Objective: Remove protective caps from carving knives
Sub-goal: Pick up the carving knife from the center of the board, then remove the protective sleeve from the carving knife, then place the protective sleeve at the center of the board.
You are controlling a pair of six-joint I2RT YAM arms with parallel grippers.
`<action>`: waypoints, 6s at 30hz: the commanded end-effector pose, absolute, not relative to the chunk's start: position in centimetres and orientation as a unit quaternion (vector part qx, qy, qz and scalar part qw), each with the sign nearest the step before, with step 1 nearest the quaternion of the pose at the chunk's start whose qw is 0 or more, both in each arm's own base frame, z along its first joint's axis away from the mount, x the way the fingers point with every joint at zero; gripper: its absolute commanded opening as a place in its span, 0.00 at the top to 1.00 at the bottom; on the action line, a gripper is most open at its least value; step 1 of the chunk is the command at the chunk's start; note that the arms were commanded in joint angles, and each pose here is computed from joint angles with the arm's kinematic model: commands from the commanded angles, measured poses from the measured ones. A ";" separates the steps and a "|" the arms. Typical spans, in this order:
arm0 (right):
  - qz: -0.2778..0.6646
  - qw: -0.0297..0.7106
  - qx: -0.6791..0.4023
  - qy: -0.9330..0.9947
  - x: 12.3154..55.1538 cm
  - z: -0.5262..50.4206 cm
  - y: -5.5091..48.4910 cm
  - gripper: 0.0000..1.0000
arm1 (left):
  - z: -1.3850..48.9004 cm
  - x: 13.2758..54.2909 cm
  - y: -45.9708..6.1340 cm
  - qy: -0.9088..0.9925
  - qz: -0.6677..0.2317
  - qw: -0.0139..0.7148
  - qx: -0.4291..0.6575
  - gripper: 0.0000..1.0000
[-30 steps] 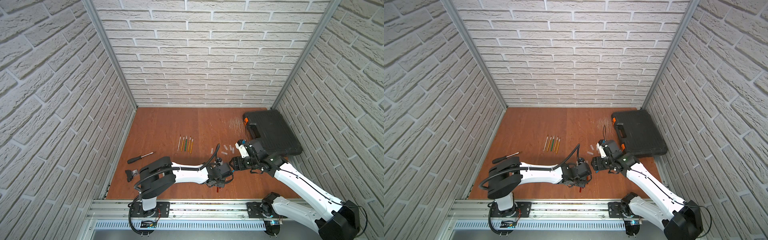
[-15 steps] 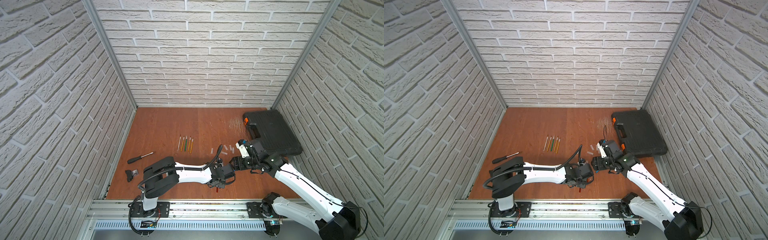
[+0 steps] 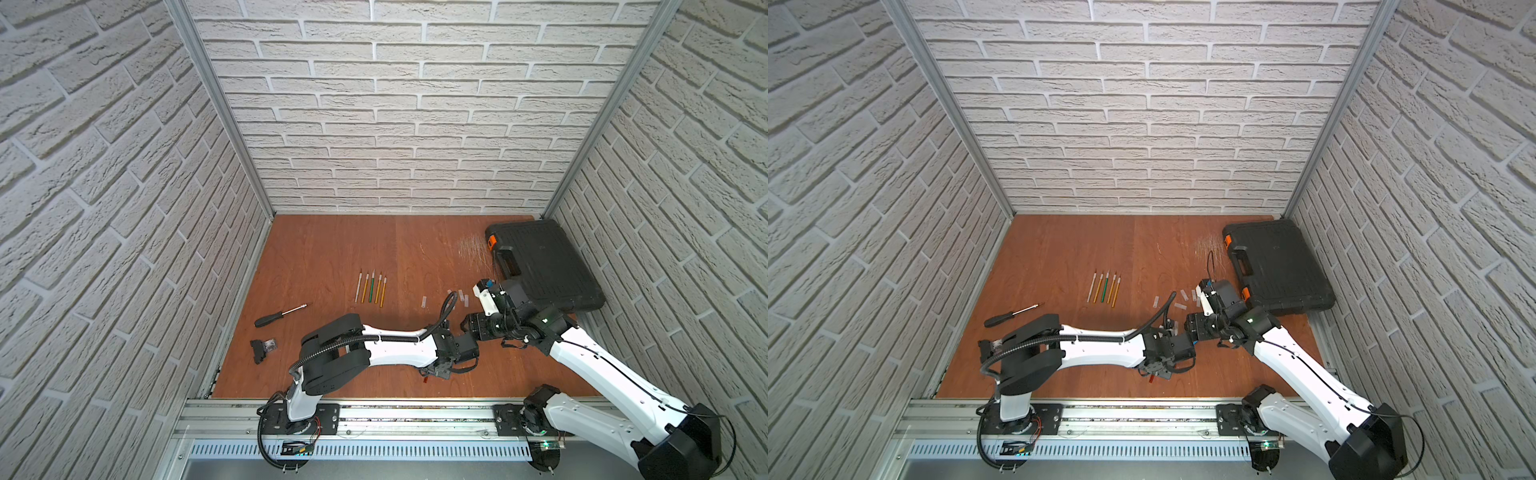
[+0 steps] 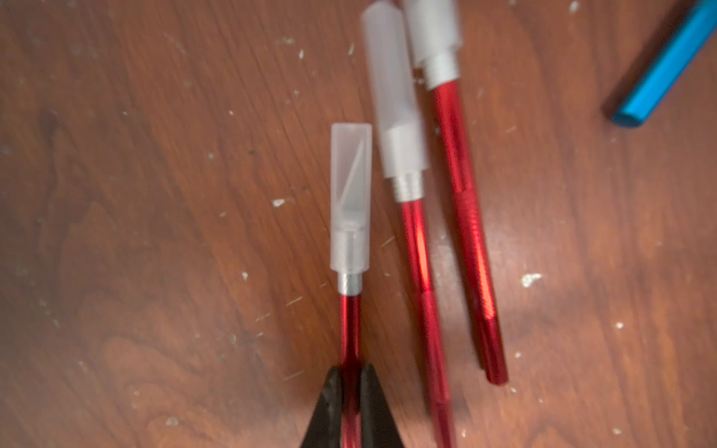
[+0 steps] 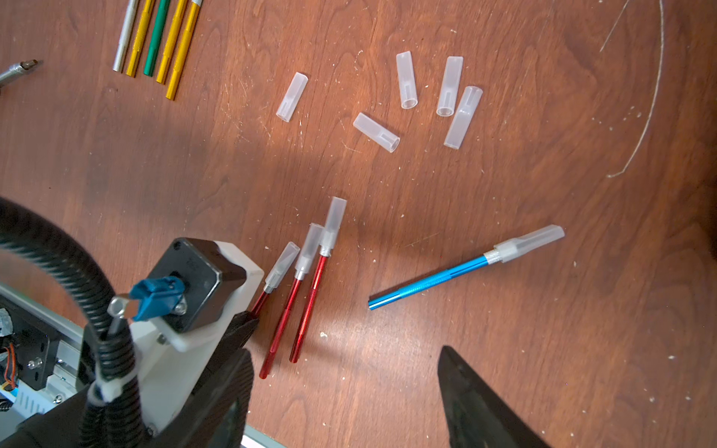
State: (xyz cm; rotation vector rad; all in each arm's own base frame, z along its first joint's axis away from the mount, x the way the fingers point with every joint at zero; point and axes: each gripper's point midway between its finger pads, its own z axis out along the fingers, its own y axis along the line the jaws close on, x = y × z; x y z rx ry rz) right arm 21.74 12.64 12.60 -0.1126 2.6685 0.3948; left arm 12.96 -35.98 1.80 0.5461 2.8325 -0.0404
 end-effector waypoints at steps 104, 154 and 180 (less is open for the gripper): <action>0.262 0.254 0.051 0.930 29.2 10.5 19.5 0.91 | 9.2 17.0 -40.1 0.862 -0.451 0.199 0.119 0.95; 0.243 0.337 0.153 0.897 39.0 12.4 15.3 0.91 | 8.8 16.3 -40.3 0.863 -0.449 0.194 0.123 0.97; 0.172 0.291 0.104 0.935 39.4 8.9 13.8 0.83 | 10.1 17.8 -36.5 0.875 -0.415 0.223 0.107 0.97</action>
